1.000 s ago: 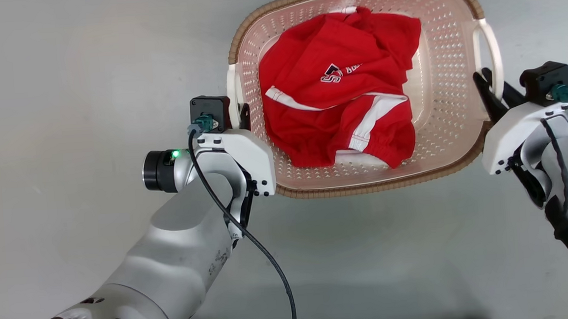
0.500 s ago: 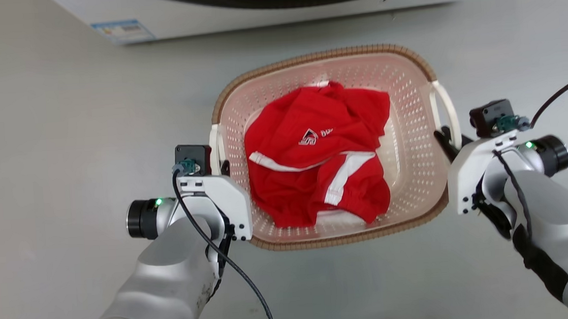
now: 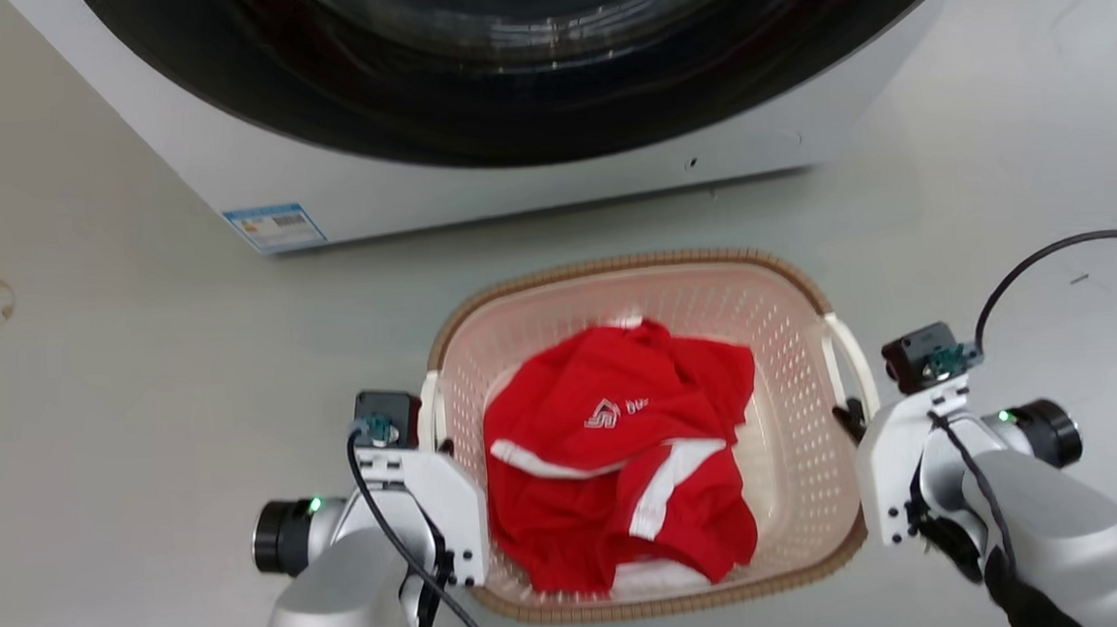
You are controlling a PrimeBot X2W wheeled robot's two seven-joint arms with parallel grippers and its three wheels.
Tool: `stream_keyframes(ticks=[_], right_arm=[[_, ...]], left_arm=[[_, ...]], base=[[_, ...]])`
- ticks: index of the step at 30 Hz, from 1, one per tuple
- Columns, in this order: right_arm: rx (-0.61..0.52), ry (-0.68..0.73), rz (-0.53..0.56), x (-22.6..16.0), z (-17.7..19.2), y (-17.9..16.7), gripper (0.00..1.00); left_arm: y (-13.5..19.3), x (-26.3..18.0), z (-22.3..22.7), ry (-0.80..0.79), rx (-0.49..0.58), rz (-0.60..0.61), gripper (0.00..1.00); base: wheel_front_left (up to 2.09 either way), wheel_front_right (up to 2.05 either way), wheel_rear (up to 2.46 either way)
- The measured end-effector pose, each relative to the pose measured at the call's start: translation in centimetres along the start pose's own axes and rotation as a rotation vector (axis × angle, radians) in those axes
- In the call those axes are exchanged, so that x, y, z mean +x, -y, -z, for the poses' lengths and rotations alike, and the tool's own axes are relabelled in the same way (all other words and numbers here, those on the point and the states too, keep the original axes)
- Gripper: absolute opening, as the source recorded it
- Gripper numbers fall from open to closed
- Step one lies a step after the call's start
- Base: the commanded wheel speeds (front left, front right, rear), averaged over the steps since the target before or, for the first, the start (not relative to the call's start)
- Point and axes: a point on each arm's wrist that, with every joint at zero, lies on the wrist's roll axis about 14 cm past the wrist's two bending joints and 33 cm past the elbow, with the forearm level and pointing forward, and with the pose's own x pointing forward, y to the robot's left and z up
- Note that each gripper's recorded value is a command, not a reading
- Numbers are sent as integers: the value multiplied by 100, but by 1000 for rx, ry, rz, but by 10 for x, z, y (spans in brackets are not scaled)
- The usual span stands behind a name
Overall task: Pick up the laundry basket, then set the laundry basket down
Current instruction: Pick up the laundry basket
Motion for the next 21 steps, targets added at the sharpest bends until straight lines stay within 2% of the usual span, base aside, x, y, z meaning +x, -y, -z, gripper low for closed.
stream_keyframes(ticks=[21], right_arm=[[-45, 0, -35, -56, 18, -56, 0]], left_arm=[[12, -75, 22, -8, 48, 35, 0]], base=[[0, 0, 0]])
